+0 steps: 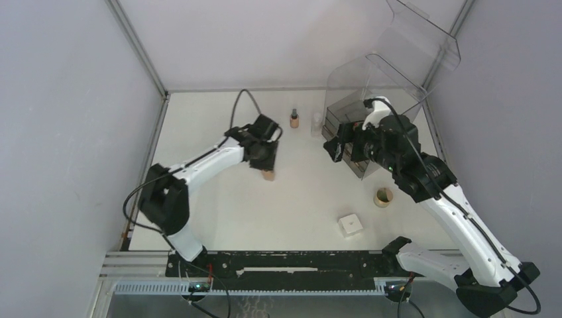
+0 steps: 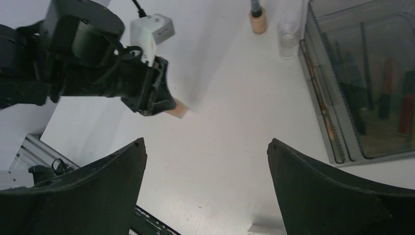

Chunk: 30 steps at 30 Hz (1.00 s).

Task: Organize the makeup
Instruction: Move the makeup to the center of the board, then pick up the makeup from the center of the board.

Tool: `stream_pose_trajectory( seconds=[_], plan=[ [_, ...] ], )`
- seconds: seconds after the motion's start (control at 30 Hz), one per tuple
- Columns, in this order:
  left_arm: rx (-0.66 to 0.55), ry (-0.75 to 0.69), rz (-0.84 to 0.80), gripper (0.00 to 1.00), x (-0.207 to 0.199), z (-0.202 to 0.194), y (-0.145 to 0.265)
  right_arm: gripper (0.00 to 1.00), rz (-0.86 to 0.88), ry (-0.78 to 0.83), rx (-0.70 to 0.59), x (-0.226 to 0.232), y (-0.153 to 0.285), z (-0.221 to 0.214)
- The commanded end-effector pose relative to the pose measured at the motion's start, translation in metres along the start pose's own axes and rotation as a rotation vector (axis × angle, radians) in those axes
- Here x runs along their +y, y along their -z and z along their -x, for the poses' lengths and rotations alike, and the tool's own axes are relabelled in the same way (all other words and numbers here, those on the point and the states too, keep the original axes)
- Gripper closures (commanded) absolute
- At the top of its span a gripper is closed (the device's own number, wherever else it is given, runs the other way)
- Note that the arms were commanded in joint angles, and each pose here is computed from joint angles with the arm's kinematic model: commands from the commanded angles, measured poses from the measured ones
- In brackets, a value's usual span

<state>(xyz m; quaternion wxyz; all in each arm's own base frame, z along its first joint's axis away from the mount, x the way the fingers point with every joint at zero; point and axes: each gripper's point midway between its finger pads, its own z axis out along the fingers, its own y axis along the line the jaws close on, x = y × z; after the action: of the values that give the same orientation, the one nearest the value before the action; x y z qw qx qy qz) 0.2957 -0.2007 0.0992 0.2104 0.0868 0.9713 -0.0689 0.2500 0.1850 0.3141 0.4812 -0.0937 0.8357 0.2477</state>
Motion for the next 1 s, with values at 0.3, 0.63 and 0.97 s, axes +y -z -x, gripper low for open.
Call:
stream_pose_trajectory(
  seconds=[0.3,0.63,0.97],
  plan=[
    [-0.007,-0.168,-0.118,0.66,-0.133,0.049,-0.034,0.01,-0.112,-0.095,-0.041,-0.030,0.028,-0.007],
    [0.010,-0.173,-0.109,0.21,-0.134,0.049,-0.040,0.02,-0.122,-0.098,-0.038,-0.031,0.025,-0.008],
    [-0.302,-0.161,-0.082,0.00,-0.090,0.095,0.098,0.02,-0.128,-0.030,0.080,-0.029,0.005,-0.023]
  ],
)
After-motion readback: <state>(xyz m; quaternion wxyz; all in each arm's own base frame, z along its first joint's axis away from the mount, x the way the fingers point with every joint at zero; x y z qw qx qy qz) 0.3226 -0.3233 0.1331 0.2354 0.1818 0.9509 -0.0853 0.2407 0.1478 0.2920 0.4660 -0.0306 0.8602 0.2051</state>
